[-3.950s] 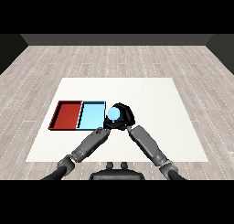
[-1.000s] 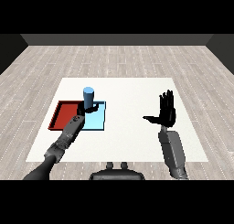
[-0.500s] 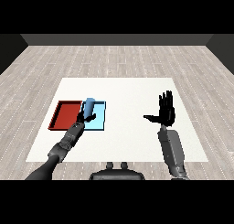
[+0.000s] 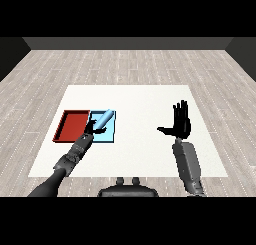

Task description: Pick the blue can and put it in the blue box

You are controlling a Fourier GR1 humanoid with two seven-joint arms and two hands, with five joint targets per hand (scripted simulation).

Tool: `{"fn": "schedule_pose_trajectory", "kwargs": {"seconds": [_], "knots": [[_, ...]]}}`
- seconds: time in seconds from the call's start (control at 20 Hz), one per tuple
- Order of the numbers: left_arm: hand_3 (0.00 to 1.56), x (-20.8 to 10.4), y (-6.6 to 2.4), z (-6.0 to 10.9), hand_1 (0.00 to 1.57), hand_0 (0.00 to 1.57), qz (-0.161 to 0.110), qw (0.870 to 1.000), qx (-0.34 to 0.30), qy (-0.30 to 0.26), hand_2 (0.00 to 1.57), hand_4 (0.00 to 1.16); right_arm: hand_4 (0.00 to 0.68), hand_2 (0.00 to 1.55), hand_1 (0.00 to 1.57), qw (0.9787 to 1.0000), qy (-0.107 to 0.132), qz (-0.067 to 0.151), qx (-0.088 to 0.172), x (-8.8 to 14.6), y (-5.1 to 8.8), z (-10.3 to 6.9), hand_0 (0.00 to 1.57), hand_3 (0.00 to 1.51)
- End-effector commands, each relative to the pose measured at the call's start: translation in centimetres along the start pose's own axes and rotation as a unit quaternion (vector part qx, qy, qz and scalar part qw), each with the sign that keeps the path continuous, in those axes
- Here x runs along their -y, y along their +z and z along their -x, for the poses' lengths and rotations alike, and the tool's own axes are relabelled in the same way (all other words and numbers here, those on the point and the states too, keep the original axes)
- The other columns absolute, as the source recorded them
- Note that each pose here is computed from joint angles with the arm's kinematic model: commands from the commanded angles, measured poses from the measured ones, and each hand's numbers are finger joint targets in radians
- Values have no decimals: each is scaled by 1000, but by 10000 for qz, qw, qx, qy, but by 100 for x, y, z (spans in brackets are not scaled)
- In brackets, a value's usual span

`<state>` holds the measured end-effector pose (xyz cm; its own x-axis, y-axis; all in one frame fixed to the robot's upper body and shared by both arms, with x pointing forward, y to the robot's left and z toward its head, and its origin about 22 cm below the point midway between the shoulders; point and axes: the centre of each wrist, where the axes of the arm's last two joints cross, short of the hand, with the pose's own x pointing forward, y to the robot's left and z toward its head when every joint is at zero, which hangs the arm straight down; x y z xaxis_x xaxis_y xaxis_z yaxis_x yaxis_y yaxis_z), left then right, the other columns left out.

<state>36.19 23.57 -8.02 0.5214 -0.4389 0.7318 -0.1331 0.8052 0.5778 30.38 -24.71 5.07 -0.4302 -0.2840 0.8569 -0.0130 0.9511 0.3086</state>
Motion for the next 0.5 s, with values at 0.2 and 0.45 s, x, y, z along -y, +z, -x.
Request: {"fn": "schedule_pose_trajectory", "kwargs": {"seconds": [0.2,0.45], "knots": [[0,-118,-56,-44,0,0,-918,9947,203,412,0,0,0,0,0,9998,-168,-80,79,-70,26,53,0,0],[0,14,3,-283,0,0,-1366,9727,1490,1138,0,0,0,0,0,9994,-261,-194,102,-81,-36,39,0,0]]}}
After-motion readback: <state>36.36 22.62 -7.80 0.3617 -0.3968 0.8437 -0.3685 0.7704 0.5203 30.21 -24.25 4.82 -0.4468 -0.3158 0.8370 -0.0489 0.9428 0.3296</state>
